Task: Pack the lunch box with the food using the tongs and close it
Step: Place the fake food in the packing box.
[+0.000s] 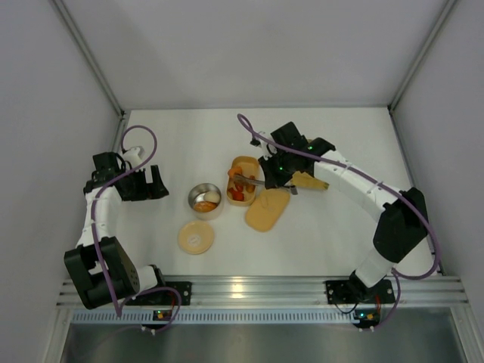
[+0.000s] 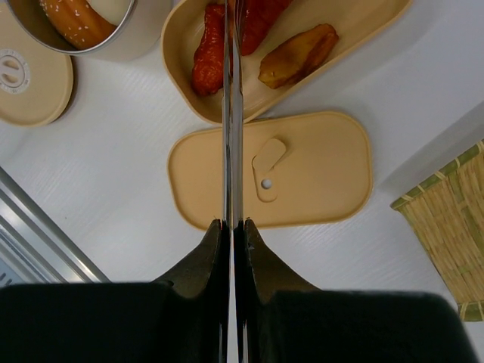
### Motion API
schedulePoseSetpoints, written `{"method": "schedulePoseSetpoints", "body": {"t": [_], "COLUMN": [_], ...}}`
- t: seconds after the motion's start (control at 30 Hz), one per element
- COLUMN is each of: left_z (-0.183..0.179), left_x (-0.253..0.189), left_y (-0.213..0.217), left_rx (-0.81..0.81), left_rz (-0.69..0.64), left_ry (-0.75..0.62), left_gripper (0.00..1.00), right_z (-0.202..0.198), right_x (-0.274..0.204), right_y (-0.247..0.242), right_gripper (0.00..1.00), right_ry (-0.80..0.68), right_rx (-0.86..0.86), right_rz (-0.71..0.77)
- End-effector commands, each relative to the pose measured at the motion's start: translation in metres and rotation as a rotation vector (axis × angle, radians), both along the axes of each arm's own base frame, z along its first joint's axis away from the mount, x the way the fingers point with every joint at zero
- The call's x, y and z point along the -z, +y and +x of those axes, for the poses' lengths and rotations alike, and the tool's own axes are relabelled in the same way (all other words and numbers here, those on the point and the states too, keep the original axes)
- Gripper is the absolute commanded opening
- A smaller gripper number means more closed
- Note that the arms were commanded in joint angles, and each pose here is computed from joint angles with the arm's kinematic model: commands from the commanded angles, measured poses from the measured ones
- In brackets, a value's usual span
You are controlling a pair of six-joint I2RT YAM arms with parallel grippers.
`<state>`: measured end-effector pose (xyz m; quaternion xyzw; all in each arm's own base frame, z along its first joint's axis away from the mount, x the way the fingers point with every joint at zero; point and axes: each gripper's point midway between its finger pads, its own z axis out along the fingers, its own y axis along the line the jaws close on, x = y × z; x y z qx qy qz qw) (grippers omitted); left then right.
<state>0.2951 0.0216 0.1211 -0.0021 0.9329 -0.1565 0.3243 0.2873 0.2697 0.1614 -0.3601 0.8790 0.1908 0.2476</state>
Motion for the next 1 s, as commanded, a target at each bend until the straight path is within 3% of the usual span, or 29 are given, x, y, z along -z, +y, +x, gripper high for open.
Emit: {"method": "schedulePoseSetpoints", "body": {"t": [0.0,0.8,0.97], "left_z": [0.006,0.008,0.007], "left_x": [-0.005,-0.003,-0.002], "left_y": [0.002,0.005,0.006], "left_rx": [0.012,0.009,0.009], "left_rz": [0.005,0.021,0.023], "left_ry": [-0.037,-0.037,-0.036], "left_gripper": [0.98,0.98,0.98], "right_z": [0.014,0.031,0.034], "right_x": [-0.028,-0.005,-0.002], "right_y": [0.014,-0.012,-0.017], "right_gripper": [0.00,0.00,0.10], "right_ry": [-0.071,0.111,0.114], "right_rx": [0.015,0.086,0.103], "right_rz": [0.061,0.093,0.078]}}
